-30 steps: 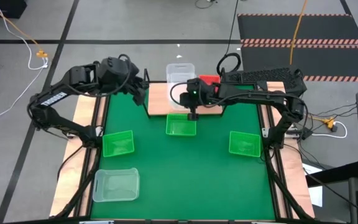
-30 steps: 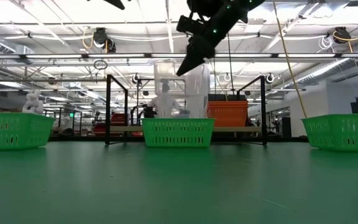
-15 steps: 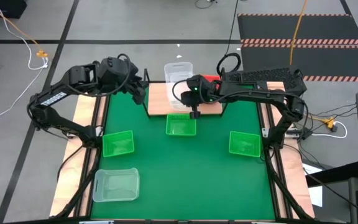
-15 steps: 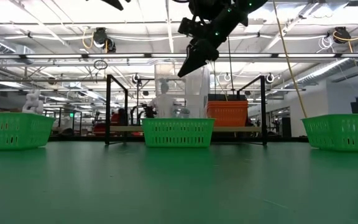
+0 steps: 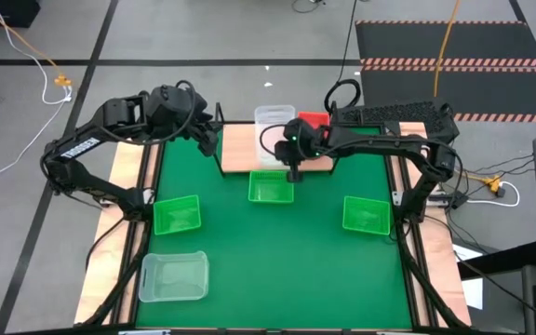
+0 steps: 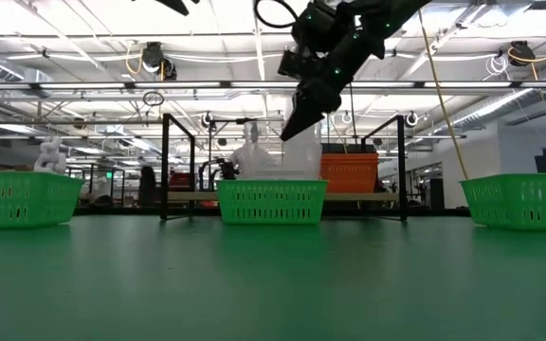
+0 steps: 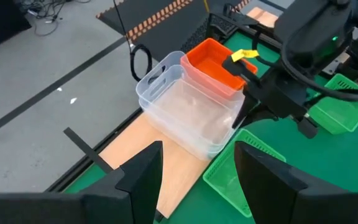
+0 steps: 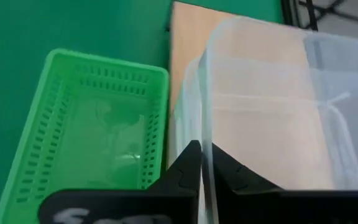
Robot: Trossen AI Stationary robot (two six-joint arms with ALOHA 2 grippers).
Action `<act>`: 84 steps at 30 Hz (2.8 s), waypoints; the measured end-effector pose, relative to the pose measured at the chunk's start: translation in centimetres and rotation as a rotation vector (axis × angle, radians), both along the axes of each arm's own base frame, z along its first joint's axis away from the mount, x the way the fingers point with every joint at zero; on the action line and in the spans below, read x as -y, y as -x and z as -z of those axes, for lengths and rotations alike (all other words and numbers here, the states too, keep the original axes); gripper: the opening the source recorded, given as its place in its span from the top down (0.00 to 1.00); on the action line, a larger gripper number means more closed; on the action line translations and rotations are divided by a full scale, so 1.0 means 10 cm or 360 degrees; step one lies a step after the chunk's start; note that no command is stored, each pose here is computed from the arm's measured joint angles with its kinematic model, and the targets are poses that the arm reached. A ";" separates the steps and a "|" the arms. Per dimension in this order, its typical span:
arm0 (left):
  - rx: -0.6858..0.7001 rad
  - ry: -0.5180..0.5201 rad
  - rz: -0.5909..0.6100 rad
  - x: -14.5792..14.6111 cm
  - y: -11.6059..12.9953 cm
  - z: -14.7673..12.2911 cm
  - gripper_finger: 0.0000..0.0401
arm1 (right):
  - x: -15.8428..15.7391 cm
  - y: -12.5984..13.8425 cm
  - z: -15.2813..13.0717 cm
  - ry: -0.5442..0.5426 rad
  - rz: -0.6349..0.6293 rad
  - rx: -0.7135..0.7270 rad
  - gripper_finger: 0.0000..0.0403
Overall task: Stack baskets on shelf by color
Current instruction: Stack the right transparent bin on top of the transparent bin on the shelf, then stack the transparent bin on top of the stacked transparent bins on the shelf
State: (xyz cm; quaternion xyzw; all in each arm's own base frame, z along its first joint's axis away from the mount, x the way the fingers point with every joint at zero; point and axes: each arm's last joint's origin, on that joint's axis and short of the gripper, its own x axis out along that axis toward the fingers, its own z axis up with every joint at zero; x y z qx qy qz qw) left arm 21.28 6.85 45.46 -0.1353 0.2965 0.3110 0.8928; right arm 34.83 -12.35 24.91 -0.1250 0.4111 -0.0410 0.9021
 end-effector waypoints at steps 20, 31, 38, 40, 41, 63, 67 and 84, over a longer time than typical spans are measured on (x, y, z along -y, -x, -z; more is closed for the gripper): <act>0.0001 -0.0009 0.0007 0.00 0.00 0.00 0.50 | 0.19 0.07 -0.01 -0.0208 0.0214 0.0080 0.83; -0.0034 0.0023 -0.0011 0.00 0.02 0.02 0.50 | 0.06 0.35 -0.53 -0.0306 0.0359 0.0307 0.72; -0.0298 0.0167 -0.0051 0.09 0.14 0.15 0.50 | -0.29 0.59 -0.91 -0.0606 0.0478 0.0530 0.69; -0.0359 0.0212 -0.0062 0.13 0.16 0.20 0.50 | -0.46 0.58 -0.93 -0.0680 0.0397 0.0595 0.69; -0.0386 0.0228 -0.0055 0.16 0.15 0.23 0.50 | -0.55 0.57 -0.92 -0.0700 0.0351 0.0638 0.69; -0.0325 0.1429 -0.0392 1.86 -0.03 1.33 0.50 | -1.29 0.39 -0.46 -0.0738 0.0198 0.1404 0.69; -0.0537 0.1551 -0.0524 2.18 0.10 1.52 0.50 | -1.31 0.39 -0.42 -0.0688 0.0113 0.1329 0.69; -0.1197 0.1397 -0.1073 2.53 0.66 1.72 0.50 | -1.35 0.40 -0.34 -0.0767 -0.0014 0.1155 0.69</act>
